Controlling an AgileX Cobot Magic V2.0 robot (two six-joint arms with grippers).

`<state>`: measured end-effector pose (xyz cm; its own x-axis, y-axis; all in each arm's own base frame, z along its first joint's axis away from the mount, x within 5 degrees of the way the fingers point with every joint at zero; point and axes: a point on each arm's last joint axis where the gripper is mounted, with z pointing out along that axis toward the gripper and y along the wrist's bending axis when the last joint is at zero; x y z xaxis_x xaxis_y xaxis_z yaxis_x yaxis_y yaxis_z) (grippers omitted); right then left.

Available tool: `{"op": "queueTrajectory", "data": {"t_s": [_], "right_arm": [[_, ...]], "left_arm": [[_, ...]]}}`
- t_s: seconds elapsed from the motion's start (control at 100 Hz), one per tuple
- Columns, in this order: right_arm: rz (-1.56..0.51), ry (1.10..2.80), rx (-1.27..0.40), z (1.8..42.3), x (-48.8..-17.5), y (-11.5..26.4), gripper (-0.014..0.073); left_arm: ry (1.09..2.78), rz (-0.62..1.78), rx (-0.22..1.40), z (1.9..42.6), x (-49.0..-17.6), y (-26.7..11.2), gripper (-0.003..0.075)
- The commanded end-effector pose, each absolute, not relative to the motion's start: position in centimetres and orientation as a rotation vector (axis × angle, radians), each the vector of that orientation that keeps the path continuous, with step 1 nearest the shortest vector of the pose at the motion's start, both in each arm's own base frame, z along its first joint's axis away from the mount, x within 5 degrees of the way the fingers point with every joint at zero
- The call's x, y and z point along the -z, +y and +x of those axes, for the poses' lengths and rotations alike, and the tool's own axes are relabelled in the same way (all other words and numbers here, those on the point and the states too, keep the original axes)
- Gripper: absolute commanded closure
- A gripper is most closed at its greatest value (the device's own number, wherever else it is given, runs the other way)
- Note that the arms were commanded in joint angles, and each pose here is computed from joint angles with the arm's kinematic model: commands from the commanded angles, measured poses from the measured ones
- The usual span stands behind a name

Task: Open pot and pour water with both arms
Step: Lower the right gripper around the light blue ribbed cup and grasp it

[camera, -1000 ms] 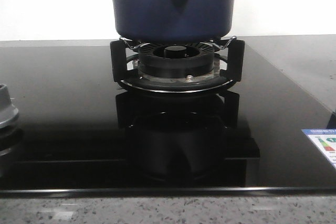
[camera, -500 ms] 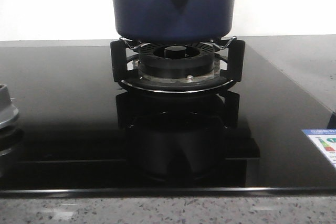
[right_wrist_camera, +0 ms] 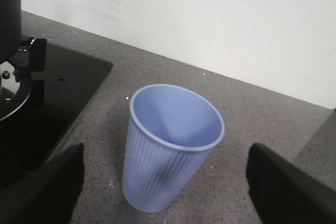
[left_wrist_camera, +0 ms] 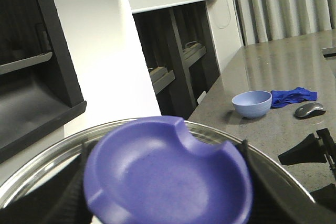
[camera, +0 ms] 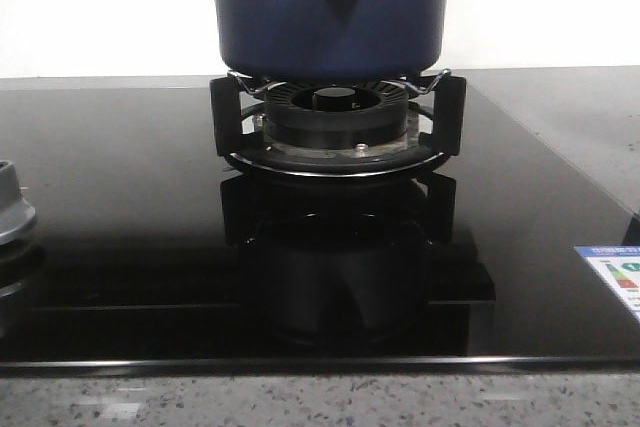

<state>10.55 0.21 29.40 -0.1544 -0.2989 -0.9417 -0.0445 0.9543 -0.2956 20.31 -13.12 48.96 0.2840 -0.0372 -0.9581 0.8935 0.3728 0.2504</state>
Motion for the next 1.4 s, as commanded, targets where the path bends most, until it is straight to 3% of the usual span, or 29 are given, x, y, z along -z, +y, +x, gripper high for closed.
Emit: {"op": "queueTrajectory", "data": {"t_s": [0.0,0.48,0.66,1.39], "right_arm": [[-0.258,1.663,0.218,10.6,-30.6,0.3,-0.0015],[-0.172,1.664,0.212,10.8,-28.1,-0.4,-0.0013],[-0.062,1.6,0.147,10.8,-28.4,-0.7,-0.0011],[-0.109,1.521,0.092,10.6,-29.4,0.0,-0.0011]], "left_arm": [[1.013,0.921,0.827,18.8,-51.3,-12.6,0.0429],[1.015,0.922,0.827,18.8,-51.3,-12.6,0.0429],[1.015,0.921,0.828,18.8,-51.3,-12.6,0.0429],[1.016,0.92,0.83,18.8,-51.3,-12.6,0.0429]]}}
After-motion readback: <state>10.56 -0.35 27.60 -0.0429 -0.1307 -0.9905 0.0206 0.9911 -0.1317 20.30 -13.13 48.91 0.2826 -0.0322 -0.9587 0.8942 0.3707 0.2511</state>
